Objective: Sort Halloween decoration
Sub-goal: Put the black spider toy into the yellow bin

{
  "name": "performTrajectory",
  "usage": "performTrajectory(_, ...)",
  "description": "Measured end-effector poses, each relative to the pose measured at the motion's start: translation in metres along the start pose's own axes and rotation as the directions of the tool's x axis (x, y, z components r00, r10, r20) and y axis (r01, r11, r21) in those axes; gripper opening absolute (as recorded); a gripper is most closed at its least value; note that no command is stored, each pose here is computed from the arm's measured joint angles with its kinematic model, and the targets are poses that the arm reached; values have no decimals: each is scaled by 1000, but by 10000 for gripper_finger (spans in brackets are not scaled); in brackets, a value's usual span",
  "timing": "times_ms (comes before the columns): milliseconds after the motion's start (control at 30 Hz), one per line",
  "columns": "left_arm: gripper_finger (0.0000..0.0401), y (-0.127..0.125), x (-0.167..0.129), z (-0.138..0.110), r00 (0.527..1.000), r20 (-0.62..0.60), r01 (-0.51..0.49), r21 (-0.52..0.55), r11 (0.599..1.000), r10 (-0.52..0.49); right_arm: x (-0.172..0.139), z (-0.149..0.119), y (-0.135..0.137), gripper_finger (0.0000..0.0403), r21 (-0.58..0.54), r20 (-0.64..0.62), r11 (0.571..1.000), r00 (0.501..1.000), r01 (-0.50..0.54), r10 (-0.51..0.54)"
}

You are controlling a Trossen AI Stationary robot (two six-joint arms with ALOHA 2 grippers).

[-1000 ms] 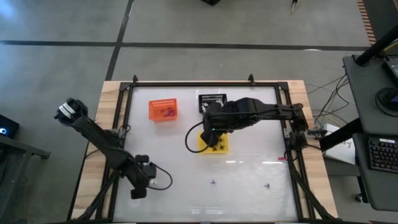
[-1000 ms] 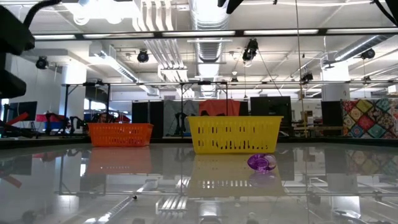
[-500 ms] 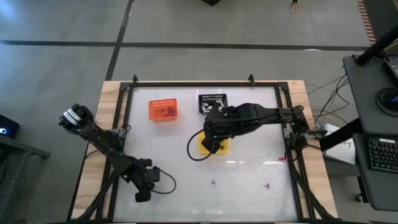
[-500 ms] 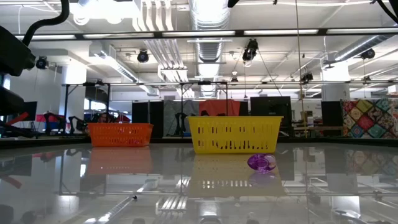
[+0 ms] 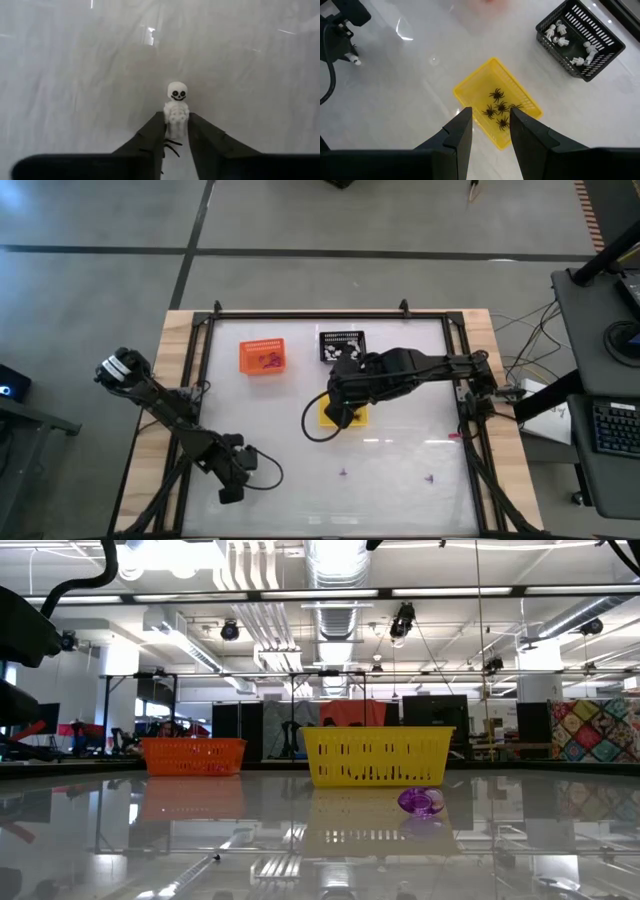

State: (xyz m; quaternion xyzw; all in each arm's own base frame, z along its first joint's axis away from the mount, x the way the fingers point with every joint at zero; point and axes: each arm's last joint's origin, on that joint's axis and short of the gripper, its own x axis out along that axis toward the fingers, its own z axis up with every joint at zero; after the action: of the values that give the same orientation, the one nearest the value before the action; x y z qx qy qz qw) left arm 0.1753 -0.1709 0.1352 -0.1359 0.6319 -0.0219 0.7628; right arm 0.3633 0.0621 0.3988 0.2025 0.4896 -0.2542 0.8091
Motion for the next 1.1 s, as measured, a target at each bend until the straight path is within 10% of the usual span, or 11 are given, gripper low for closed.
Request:
performTrajectory(167, 8, 0, 0, 0, 1000, -4, -2, 1, 1000, 2, 0, -1, 1, 121, -4, 1, 1000, 1000, 0, 0)
performTrajectory(667, 2, -1, -49, 2, 973, 180, 147, -15, 989, -142, -1, -2, 2, 121, -31, 7, 1000, 1000, 5, -5)
performTrajectory(1100, 8, 6, -51, -2, 982, 175, 71, -16, 997, -67, -3, -7, 7, 121, -49, 19, 999, 1000, 8, -7)
